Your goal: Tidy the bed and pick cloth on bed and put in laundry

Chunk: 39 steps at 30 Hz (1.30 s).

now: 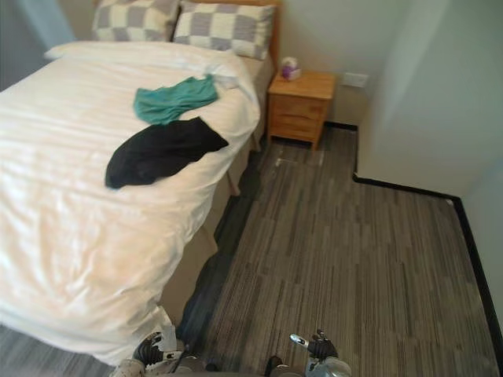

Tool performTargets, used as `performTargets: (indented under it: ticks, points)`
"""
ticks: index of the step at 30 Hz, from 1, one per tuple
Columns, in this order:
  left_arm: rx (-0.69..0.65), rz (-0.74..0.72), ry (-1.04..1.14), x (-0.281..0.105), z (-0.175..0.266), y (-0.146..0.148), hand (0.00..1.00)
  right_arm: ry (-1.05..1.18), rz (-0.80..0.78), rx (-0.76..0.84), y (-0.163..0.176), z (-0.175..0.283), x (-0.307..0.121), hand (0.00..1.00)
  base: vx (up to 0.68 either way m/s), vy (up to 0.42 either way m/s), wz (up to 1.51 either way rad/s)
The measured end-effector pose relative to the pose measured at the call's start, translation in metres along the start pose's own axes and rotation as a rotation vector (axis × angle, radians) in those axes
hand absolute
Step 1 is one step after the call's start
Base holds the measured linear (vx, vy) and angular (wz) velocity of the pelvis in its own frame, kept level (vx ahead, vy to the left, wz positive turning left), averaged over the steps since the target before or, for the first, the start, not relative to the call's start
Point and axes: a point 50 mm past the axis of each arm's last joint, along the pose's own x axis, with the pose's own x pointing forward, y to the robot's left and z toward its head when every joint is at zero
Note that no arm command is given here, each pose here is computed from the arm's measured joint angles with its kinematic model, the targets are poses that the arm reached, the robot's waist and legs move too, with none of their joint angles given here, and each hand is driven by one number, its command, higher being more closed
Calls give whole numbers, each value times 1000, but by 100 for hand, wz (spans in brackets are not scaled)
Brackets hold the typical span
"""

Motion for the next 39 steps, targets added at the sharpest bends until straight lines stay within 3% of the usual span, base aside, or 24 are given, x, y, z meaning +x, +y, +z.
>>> performTargets:
  ticks: [11, 14, 15, 21, 28, 33, 39]
  points:
    - [-42, -2, 69, 0, -7, 7, 0, 17, 7, 107, 6, -19, -6, 0, 4, 70, -35]
    - [-113, 7, 128, -1, -14, 5, 0, 19, 11, 116, 5, -21, -7, 0, 92, 32, -2]
    - [-328, 83, 263, -5, -29, 5, 0, 40, 40, 139, 9, -26, -8, 0, 0, 0, 0]
    - [-332, 83, 264, -5, -30, 5, 0, 42, 40, 140, 8, -27, -8, 0, 0, 0, 0]
    - [-451, 95, 269, -11, -42, 6, 0, 50, 79, 201, 7, -32, -10, 0, 7, -6, -4]
    - [-670, 138, 211, -13, -42, 17, 0, 25, 163, 193, 13, -29, -11, 0, 77, -58, -20]
    - [-701, 68, 149, -13, -36, 0, 0, -36, 188, 150, 11, -13, -10, 0, 180, 12, -28]
